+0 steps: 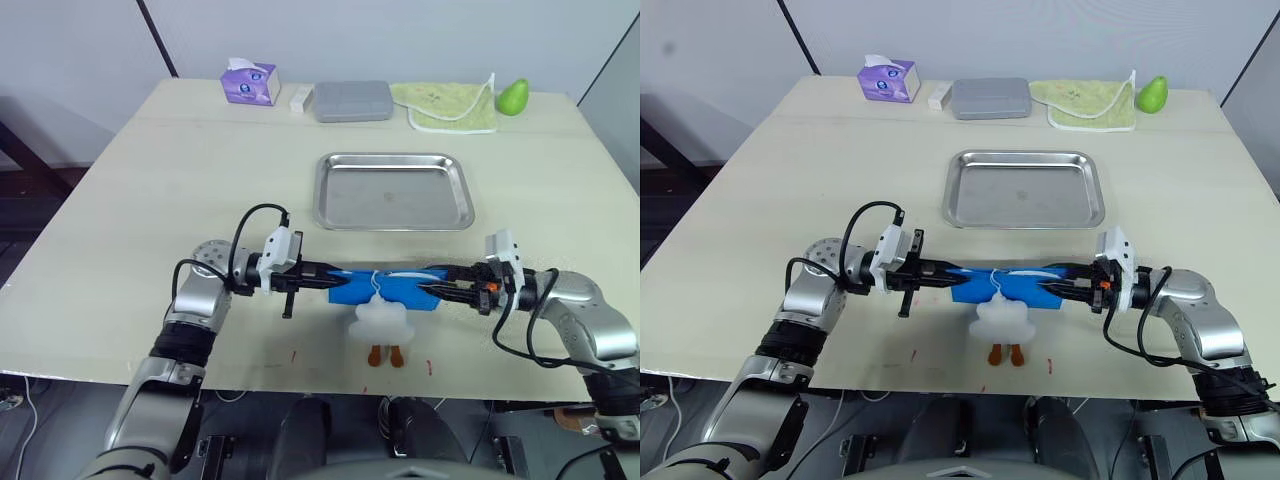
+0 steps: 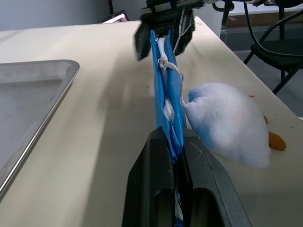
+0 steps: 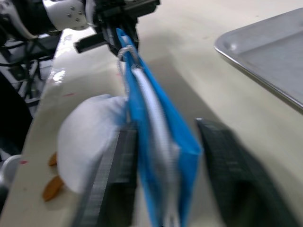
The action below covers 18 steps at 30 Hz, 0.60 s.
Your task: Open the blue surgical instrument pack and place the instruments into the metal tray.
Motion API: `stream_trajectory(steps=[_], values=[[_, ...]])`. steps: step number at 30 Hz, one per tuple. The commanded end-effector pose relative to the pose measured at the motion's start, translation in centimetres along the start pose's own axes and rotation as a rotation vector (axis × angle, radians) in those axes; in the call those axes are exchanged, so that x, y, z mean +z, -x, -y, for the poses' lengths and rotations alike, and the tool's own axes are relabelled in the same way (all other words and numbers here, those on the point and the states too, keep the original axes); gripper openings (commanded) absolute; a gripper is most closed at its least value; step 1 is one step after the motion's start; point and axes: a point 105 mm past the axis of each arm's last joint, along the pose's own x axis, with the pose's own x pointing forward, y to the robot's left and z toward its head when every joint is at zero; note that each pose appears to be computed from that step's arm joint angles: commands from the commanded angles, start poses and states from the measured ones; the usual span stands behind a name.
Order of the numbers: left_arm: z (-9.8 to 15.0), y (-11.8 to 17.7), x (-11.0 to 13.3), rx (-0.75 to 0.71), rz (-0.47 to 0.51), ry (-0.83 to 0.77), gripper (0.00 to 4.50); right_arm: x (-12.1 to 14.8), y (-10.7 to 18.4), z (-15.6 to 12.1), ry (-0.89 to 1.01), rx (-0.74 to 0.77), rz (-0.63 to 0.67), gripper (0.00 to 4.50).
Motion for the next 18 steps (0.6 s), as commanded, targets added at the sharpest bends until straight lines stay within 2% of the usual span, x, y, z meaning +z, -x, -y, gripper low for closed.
stream_trajectory(steps=[1, 2, 7, 10, 11, 13, 15, 18], values=[[0.2, -0.2, 0.0, -0.021, -0.022, -0.001, 0.00, 1.3, -0.1, -0.1, 0.036, 0.016, 0.026, 0.65], [0.1, -0.2, 0.0, -0.021, -0.021, -0.001, 0.00, 1.3, -0.1, -0.2, 0.036, 0.016, 0.026, 0.27], [0.1, -0.2, 0.1, -0.020, -0.019, 0.001, 0.00, 1.4, -0.2, -0.1, 0.038, 0.016, 0.033, 0.27], [0.0, 0.2, 0.6, -0.006, 0.023, 0.065, 0.00, 1.4, -0.2, -0.1, 0.038, 0.016, 0.034, 0.27], [-0.1, 0.5, 0.9, 0.001, 0.041, 0.090, 0.54, 1.4, -0.2, -0.1, 0.039, 0.016, 0.034, 0.00], [0.2, 1.2, 1.3, 0.010, 0.057, 0.114, 0.90, 1.5, -0.1, -0.1, 0.040, 0.015, 0.034, 0.00], [0.2, 2.3, 1.9, 0.047, 0.088, 0.141, 1.73, 1.5, 0.0, 0.0, 0.042, 0.013, 0.032, 0.00], [0.5, 4.2, 2.3, 0.082, 0.079, 0.179, 2.85, 1.5, 0.2, 0.2, 0.047, 0.010, 0.026, 0.00]])
